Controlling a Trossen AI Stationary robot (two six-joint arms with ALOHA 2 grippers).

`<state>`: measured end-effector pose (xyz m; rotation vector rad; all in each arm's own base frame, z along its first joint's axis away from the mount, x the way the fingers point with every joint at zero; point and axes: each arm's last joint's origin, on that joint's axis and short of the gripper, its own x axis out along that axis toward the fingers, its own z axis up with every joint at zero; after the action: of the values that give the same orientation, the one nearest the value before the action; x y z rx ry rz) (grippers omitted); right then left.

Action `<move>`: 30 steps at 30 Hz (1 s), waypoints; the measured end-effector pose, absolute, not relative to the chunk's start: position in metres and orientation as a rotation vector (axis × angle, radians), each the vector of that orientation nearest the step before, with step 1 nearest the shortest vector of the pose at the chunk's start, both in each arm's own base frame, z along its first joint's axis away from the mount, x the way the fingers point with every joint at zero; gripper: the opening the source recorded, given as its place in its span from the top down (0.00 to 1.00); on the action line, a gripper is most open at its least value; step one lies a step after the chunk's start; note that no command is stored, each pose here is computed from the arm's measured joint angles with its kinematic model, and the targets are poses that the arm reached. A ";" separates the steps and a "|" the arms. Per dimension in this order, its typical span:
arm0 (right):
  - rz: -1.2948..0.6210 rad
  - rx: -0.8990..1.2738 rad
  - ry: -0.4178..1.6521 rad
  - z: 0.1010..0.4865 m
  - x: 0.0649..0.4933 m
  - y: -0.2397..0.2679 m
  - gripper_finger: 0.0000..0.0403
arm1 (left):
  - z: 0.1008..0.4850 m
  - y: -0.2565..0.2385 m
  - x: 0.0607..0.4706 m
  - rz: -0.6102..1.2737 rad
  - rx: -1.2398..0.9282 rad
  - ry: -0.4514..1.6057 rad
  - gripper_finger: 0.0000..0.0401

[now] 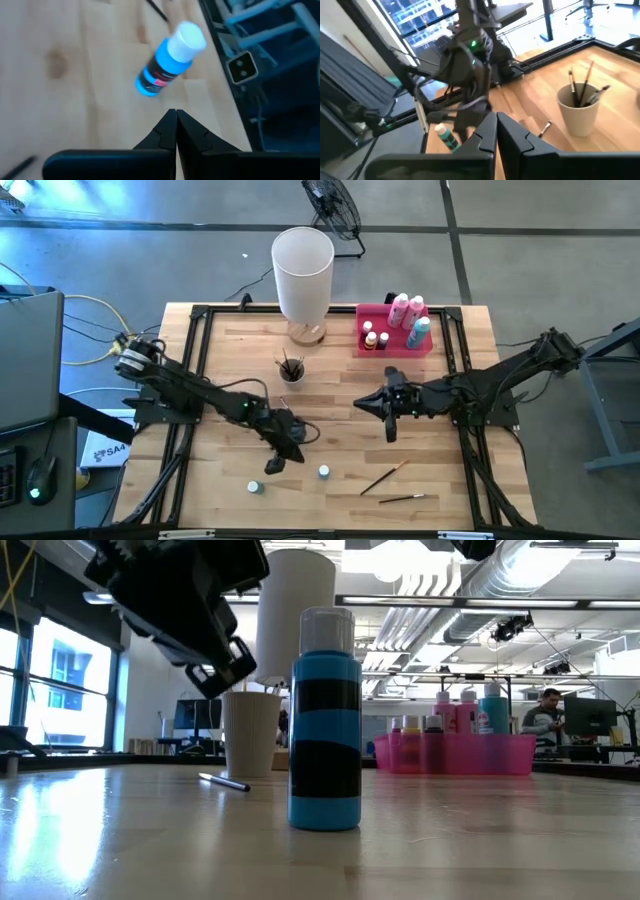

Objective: Pick & Place Paint Supplies
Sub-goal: Put the small blue paint bottle into the pink bin

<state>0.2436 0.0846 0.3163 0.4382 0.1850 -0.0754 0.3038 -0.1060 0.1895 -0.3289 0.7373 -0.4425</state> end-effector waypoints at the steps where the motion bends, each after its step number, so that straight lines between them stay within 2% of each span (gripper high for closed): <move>1: -0.087 0.438 0.178 0.316 0.241 0.083 0.99 | 0.186 -0.107 0.306 -0.456 -0.337 0.742 1.00; 12: -0.161 0.449 0.158 0.304 0.223 0.065 0.99 | 0.155 -0.116 0.325 -0.510 -0.433 0.731 1.00; 30: -0.170 0.429 0.185 0.302 0.229 0.038 0.99 | 0.133 -0.133 0.349 -0.560 -0.494 0.705 1.00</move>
<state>0.2288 0.0380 0.3016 0.4288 0.1853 -0.1696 0.3486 -0.1330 0.1334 -0.4944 0.7055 -0.5598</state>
